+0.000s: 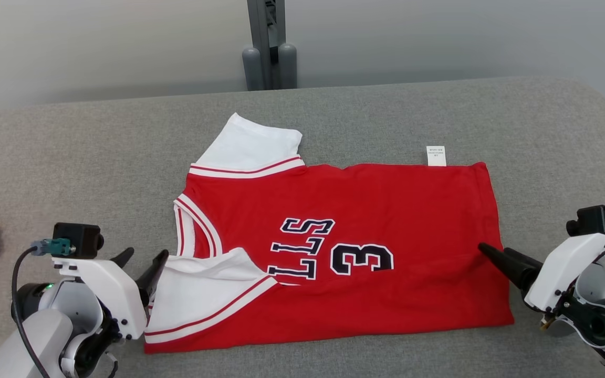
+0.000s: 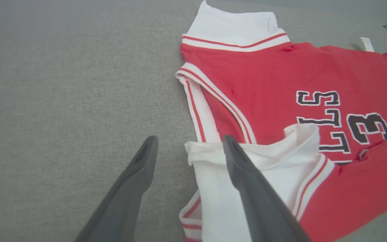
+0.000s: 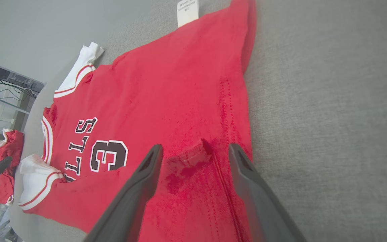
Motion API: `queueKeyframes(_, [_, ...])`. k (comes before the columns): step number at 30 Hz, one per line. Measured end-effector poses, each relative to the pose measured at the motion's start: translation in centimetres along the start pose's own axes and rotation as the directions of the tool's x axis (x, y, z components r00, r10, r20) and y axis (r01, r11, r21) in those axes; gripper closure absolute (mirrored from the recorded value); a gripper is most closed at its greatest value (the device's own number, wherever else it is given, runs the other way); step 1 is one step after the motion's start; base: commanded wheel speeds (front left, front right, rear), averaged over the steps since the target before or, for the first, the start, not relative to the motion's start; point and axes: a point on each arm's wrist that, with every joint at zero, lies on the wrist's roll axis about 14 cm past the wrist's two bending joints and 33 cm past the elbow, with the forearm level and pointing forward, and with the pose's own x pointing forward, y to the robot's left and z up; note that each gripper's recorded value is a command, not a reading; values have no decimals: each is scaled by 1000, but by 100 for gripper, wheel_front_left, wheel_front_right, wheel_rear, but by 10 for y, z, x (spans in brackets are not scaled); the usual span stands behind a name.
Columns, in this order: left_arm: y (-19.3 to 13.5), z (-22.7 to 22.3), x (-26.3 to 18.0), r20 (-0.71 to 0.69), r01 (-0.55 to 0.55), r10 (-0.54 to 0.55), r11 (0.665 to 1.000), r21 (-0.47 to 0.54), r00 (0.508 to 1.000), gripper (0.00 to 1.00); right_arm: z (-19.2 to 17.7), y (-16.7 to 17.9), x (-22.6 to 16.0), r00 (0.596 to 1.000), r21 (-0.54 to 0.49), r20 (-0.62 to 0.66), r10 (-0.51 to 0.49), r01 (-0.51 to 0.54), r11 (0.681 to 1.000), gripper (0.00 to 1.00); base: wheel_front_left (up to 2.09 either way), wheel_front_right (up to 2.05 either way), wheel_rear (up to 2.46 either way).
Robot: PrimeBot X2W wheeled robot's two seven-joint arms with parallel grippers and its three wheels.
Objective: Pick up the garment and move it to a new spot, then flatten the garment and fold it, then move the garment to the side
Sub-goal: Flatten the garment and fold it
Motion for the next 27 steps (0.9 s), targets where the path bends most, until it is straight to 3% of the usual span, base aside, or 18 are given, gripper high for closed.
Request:
queueKeyframes(8, [11,38,-10,204,-73,70,997,6,976,0,41,2,-14,976,-164,220,8,29,986,0,0,0,0])
queueKeyframes(15, [2,73,-29,430,-92,85,996,-5,899,0,69,5,-32,916,-295,400,38,89,951,0,0,0,0])
queueKeyframes(20, [-5,72,-45,540,-90,106,994,-55,835,0,98,13,-55,837,-327,544,61,145,934,0,0,0,0])
queueKeyframes(22, [-8,65,-47,541,-100,107,994,-42,834,0,90,10,-60,819,-303,571,47,157,940,0,0,0,0])
queueKeyframes(27, [-15,75,-64,629,-130,132,990,-49,766,0,58,4,-64,800,-242,599,2,179,954,0,0,0,0])
